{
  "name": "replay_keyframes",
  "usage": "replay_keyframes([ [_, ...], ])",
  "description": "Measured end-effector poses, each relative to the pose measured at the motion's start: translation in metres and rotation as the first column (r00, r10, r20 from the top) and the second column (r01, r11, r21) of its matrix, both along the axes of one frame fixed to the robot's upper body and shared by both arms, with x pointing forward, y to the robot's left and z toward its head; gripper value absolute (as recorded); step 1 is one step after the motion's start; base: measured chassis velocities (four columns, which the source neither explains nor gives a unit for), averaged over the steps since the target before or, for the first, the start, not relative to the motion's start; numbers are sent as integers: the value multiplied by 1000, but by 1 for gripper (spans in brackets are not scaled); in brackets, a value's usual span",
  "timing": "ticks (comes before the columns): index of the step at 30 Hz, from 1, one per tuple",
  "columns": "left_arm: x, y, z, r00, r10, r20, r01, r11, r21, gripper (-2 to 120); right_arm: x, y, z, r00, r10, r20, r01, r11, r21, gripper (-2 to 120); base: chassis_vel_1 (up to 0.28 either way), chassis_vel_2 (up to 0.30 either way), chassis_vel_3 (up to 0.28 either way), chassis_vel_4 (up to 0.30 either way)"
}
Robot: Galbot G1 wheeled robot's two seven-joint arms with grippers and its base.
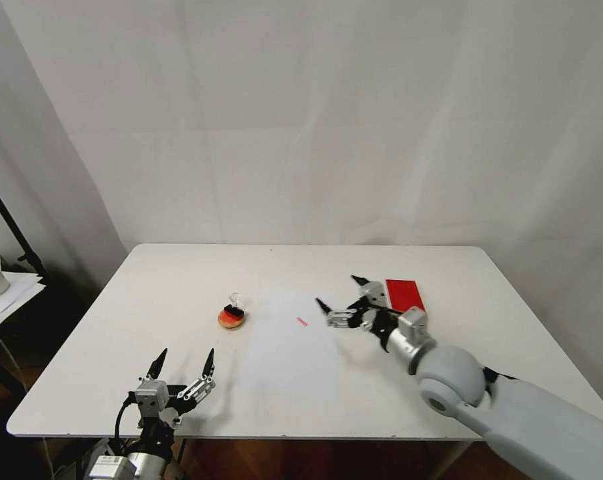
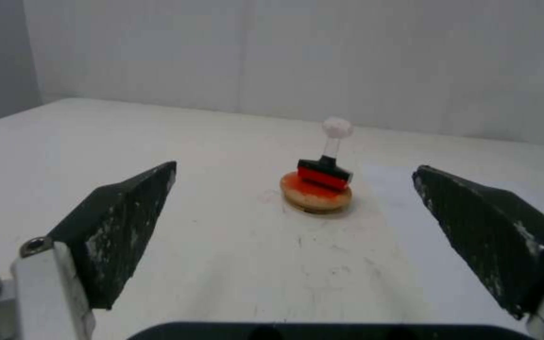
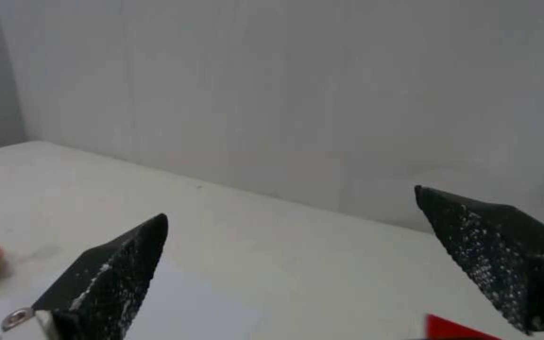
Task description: Pick up the stamp from the ink pad and place it onto another ink pad.
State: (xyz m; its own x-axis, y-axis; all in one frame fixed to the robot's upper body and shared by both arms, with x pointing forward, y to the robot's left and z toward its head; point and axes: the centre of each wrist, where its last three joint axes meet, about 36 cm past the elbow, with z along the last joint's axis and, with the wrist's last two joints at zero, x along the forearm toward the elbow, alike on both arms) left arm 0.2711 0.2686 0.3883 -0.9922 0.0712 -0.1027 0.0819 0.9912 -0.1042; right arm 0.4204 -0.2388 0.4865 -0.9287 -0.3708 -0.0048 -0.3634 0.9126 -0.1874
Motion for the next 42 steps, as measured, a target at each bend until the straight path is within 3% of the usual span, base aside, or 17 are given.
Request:
replay_keyframes([
  [3, 0, 0, 0, 1000, 0, 0, 0, 1000, 0, 100, -8, -9, -4, 999, -38, 24, 38, 999, 4, 100, 0, 0, 0, 0],
  [6, 0, 0, 0, 1000, 0, 0, 0, 1000, 0, 100, -51, -38, -26, 975, -203, 92, 197, 978, 65, 100, 0, 0, 0, 0],
  [15, 0, 0, 0, 1000, 0, 0, 0, 1000, 0, 100, -129, -48, -78, 915, -385, 124, 364, 917, 163, 100, 0, 0, 0, 0],
  [25, 0, 0, 0, 1000, 0, 0, 0, 1000, 0, 100, -174, -37, -103, 922, -385, 38, 370, 906, 206, 100, 0, 0, 0, 0],
  [42, 0, 0, 0, 1000, 0, 0, 0, 1000, 0, 100, -171, -38, -105, 930, -364, 38, 349, 914, 208, 100, 0, 0, 0, 0],
])
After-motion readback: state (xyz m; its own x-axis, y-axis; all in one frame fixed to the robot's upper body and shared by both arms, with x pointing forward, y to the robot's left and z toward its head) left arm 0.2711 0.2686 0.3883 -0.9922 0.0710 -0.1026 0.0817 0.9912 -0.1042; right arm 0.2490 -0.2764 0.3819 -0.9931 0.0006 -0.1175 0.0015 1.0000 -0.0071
